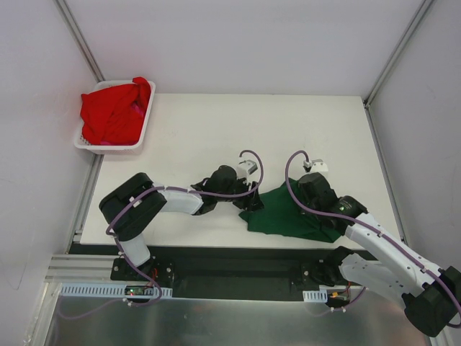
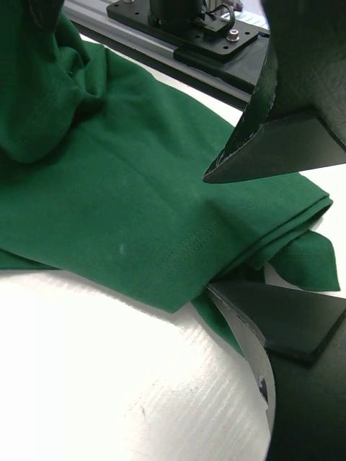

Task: Fold and stack the t-shirts
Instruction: Flatten the tshirt out

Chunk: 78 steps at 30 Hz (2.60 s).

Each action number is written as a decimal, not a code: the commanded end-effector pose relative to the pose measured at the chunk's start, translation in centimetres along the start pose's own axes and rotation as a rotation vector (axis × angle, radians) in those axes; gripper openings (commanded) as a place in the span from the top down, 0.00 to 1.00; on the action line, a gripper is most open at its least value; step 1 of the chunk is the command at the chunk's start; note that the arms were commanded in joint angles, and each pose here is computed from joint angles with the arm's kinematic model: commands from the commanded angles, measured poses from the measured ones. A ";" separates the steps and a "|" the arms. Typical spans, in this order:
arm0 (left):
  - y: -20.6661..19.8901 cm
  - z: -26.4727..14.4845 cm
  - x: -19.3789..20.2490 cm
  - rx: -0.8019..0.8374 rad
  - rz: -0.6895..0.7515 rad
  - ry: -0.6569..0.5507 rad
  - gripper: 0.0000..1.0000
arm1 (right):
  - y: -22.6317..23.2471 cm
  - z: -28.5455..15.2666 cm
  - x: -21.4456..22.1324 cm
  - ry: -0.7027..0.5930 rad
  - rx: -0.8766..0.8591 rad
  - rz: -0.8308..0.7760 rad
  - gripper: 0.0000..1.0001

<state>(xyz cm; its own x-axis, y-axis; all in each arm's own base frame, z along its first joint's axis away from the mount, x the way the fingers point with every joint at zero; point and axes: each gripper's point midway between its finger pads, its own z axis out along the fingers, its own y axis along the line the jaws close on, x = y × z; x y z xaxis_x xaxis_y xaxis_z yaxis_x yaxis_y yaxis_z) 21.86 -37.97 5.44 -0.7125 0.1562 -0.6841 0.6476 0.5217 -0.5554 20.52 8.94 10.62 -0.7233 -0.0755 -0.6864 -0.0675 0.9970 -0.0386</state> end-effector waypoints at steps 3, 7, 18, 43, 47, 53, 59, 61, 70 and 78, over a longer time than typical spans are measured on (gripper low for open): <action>-2.7 -0.5 -3.2 0.067 0.050 -0.071 0.44 | 0.2 0.0 -0.1 -0.009 -0.002 0.026 0.99; -2.9 -0.7 -3.7 0.067 0.064 -0.076 0.44 | 0.3 0.0 -0.1 -0.008 -0.004 0.029 0.99; -2.8 -0.4 -3.5 0.063 0.055 -0.068 1.00 | 0.1 0.0 0.0 -0.008 -0.001 0.024 0.99; 0.7 -17.6 -10.7 -0.312 0.183 -0.307 1.00 | -5.9 -9.2 -11.3 -0.320 0.232 0.075 0.99; 1.2 -19.5 -10.7 -0.367 0.186 -0.331 1.00 | -7.6 -10.4 -12.5 -0.361 0.322 0.086 0.99; 1.9 -22.2 -11.0 -0.438 0.199 -0.359 1.00 | -9.6 -12.7 -14.5 -0.431 0.416 0.113 0.99; 2.1 -25.5 -12.0 -0.512 0.214 -0.400 1.00 | -10.9 -14.7 -16.3 -0.483 0.463 0.113 0.99; 1.9 -26.7 -12.8 -0.536 0.229 -0.423 1.00 | -11.2 -15.5 -16.9 -0.505 0.464 0.129 0.99; -0.6 -31.7 -15.9 -0.591 0.296 -0.507 1.00 | -12.2 -21.2 -19.9 -0.641 0.369 0.173 0.99; -3.7 -36.6 -18.6 -0.632 0.356 -0.587 1.00 | -14.1 -26.4 -21.1 -0.771 0.347 0.184 0.99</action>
<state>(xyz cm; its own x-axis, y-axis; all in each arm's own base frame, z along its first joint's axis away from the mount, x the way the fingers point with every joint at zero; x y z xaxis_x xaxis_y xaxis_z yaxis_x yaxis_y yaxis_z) 22.92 -16.27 34.72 -0.2094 -0.0024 -0.9778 0.5390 0.8341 -0.1175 21.08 0.01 40.56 -0.1493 0.0057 -0.9888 0.1920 0.9811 -0.0233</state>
